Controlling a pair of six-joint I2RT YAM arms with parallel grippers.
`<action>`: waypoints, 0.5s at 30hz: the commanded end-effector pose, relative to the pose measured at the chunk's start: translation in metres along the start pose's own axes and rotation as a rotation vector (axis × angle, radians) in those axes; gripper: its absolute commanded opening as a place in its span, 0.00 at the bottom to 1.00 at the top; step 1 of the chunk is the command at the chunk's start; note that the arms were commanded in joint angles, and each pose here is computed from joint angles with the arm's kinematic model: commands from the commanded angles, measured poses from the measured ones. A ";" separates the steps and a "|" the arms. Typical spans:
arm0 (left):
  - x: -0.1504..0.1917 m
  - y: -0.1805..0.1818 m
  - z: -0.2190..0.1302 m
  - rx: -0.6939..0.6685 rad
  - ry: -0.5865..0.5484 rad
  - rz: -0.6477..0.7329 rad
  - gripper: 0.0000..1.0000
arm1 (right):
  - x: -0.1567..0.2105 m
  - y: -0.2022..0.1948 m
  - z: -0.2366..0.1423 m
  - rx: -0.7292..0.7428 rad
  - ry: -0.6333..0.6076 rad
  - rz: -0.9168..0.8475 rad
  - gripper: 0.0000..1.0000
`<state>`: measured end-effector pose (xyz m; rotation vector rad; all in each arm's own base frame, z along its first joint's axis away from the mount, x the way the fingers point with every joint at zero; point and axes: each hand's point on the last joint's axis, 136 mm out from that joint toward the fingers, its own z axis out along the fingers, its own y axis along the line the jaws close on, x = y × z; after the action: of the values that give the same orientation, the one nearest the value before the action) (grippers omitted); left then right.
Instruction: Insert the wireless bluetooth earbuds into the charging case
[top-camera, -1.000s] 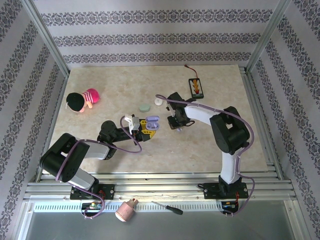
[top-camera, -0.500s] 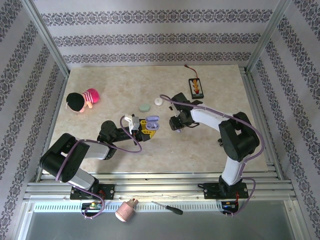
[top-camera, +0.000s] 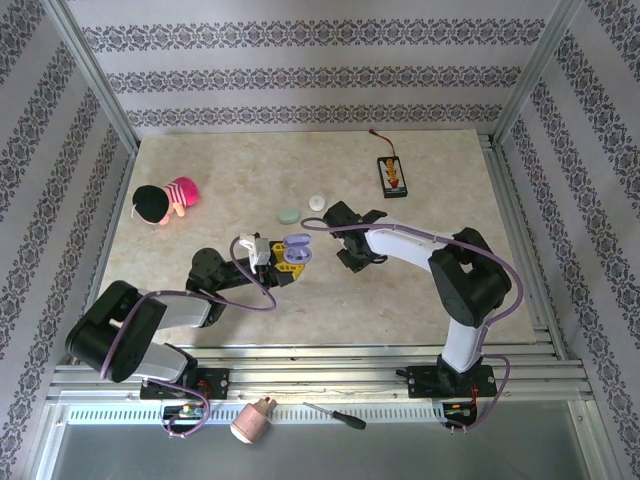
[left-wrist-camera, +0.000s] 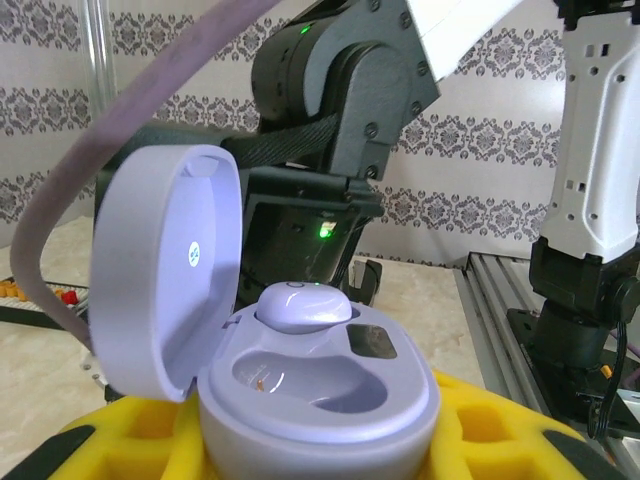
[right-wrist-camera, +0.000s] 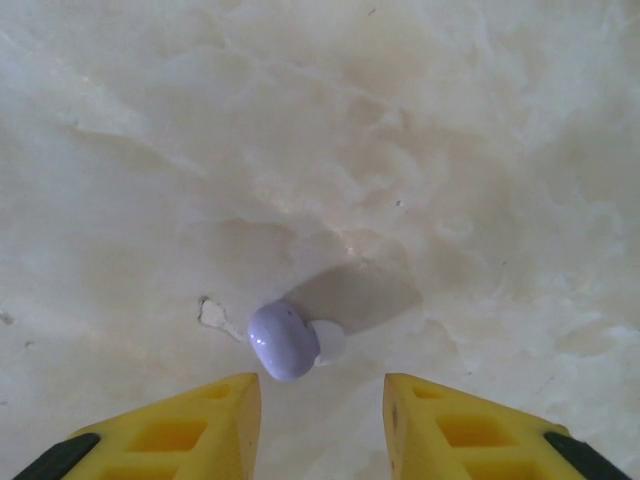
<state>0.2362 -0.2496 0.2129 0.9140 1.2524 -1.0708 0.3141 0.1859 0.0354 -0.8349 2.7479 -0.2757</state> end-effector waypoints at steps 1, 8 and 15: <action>-0.007 -0.002 -0.007 -0.021 -0.009 0.021 0.33 | 0.000 -0.007 0.002 0.074 0.030 -0.027 0.36; -0.011 -0.008 -0.017 -0.060 0.021 0.057 0.33 | -0.003 -0.004 0.006 0.080 0.039 -0.032 0.34; -0.027 -0.009 -0.028 -0.135 0.001 0.101 0.33 | 0.001 -0.008 0.007 0.147 0.063 -0.078 0.30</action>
<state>0.2153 -0.2306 0.2412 0.8951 1.2144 -0.9529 0.3180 0.1831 0.0285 -0.8760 2.7315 -0.4230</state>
